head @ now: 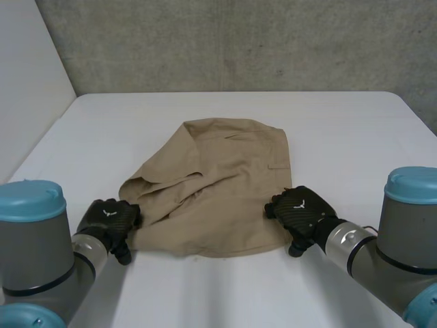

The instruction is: Fold the shorts.

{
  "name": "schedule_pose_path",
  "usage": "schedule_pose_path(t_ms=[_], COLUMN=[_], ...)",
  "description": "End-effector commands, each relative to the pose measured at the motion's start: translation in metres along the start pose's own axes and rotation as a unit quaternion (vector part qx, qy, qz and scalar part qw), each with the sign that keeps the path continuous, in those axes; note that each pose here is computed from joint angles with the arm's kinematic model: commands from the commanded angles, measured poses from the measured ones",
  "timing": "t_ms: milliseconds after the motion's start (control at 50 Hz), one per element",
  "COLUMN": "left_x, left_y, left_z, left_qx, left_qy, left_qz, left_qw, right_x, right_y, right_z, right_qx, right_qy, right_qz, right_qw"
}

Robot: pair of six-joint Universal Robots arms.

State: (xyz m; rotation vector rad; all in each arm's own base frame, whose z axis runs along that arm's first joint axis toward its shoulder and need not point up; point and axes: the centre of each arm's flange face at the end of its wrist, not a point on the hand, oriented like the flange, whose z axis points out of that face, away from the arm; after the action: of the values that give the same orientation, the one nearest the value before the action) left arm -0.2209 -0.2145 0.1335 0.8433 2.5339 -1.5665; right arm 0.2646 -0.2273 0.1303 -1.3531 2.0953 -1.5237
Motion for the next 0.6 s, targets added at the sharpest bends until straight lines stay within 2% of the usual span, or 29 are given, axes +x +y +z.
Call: schedule_pose_path(t_ms=[20, 380, 600], left_x=[0.000, 0.000, -0.010], left_y=[-0.005, -0.006, -0.039], left_z=[0.012, 0.024, 0.013], left_qx=[0.027, 0.026, 0.075], left_qy=[-0.008, -0.010, -0.022], left_qz=[-0.002, -0.003, -0.007], left_qw=[1.000, 1.000, 0.997], right_x=[0.001, 0.006, 0.021], right_y=[0.001, 0.002, -0.010], right_z=[0.007, 0.018, 0.020], right_qx=[0.000, 0.004, 0.022], right_qy=[-0.001, 0.010, 0.042], right_qz=[-0.002, -0.012, -0.022], right_qw=[1.000, 1.000, 0.999])
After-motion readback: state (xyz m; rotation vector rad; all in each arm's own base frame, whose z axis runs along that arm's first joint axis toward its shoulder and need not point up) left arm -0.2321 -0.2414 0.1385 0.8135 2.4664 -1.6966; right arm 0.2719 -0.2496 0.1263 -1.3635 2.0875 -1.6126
